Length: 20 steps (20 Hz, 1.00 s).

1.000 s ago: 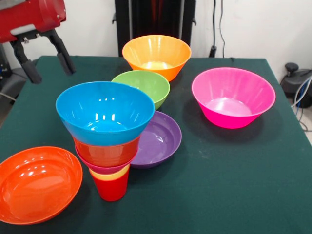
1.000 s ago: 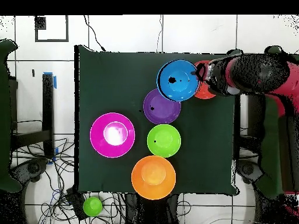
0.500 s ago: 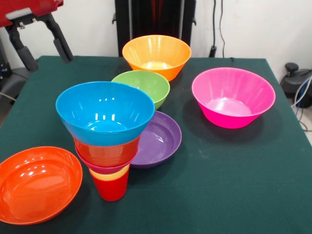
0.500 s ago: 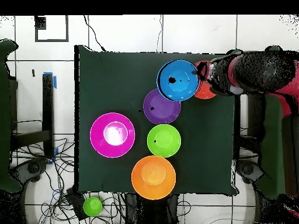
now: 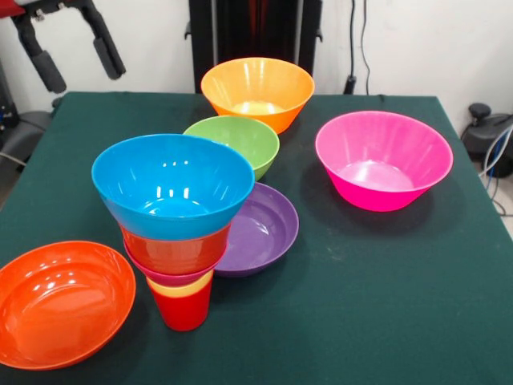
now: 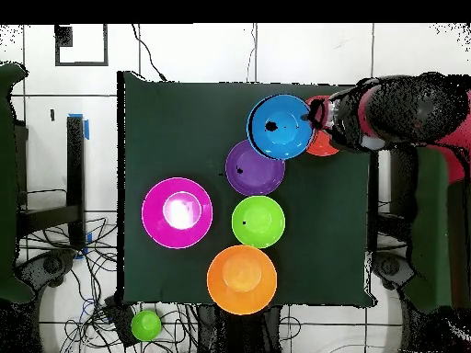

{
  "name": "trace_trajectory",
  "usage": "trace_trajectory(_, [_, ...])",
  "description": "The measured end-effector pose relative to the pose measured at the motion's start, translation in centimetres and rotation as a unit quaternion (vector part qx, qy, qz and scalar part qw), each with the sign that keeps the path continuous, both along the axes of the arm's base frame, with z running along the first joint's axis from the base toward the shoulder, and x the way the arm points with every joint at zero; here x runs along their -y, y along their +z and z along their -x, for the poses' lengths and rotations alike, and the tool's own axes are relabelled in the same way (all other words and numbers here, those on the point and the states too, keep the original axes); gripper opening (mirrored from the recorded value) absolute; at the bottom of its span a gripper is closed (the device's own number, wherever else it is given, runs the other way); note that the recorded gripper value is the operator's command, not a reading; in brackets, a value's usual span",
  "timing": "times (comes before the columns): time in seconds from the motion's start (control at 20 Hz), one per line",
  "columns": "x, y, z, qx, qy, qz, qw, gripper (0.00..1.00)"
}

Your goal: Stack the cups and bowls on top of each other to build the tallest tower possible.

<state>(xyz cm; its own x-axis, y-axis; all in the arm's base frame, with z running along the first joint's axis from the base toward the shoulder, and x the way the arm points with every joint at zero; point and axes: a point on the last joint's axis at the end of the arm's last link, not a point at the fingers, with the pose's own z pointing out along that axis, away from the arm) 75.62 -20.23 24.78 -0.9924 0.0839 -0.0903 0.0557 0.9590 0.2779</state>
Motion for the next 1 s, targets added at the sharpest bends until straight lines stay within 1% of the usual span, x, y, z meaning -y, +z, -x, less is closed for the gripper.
trace_trajectory(0.05, [-0.2,0.3,0.0,0.0,0.002,0.005,1.0,1.0])
trace_trajectory(0.1, [-1.1,1.2,0.0,0.001,0.008,0.021,0.9998,1.0])
trace_trajectory(0.15, [-1.5,1.6,-0.1,0.001,0.011,0.028,0.9995,1.0])
trace_trajectory(0.2, [-2.4,2.2,-0.1,0.001,0.016,0.04,0.9991,1.0])
trace_trajectory(0.35, [-4.4,3.2,-0.1,0.001,0.026,0.062,0.9977,1.0])
trace_trajectory(0.4, [-5.7,3.7,-0.1,0.0,0.032,0.073,0.9968,1.0])
trace_trajectory(0.45, [-6.7,4.0,-0.1,-0.001,0.035,0.08,0.9962,1.0])
trace_trajectory(0.5, [-8.1,4.4,-0.1,-0.002,0.04,0.09,0.9951,1.0])
trace_trajectory(0.65, [-11.5,5.2,-0.1,-0.003,0.049,0.11,0.9927,1.0])
trace_trajectory(0.7, [-13.0,5.5,0.0,-0.004,0.05,0.118,0.9918,1.0])
trace_trajectory(0.75, [-13.7,5.6,0.0,-0.005,0.05,0.121,0.9913,1.0])
trace_trajectory(0.8, [-16.0,5.9,0.1,-0.007,0.046,0.132,0.9901,1.0])
trace_trajectory(0.9, [-17.6,5.9,0.3,-0.01,0.042,0.14,0.9893,1.0])
trace_trajectory(0.95, [-19.8,5.9,0.6,-0.014,0.03,0.15,0.9881,1.0])
trace_trajectory(1.0, [-20.3,5.9,0.7,-0.015,0.026,0.153,0.9878,1.0])
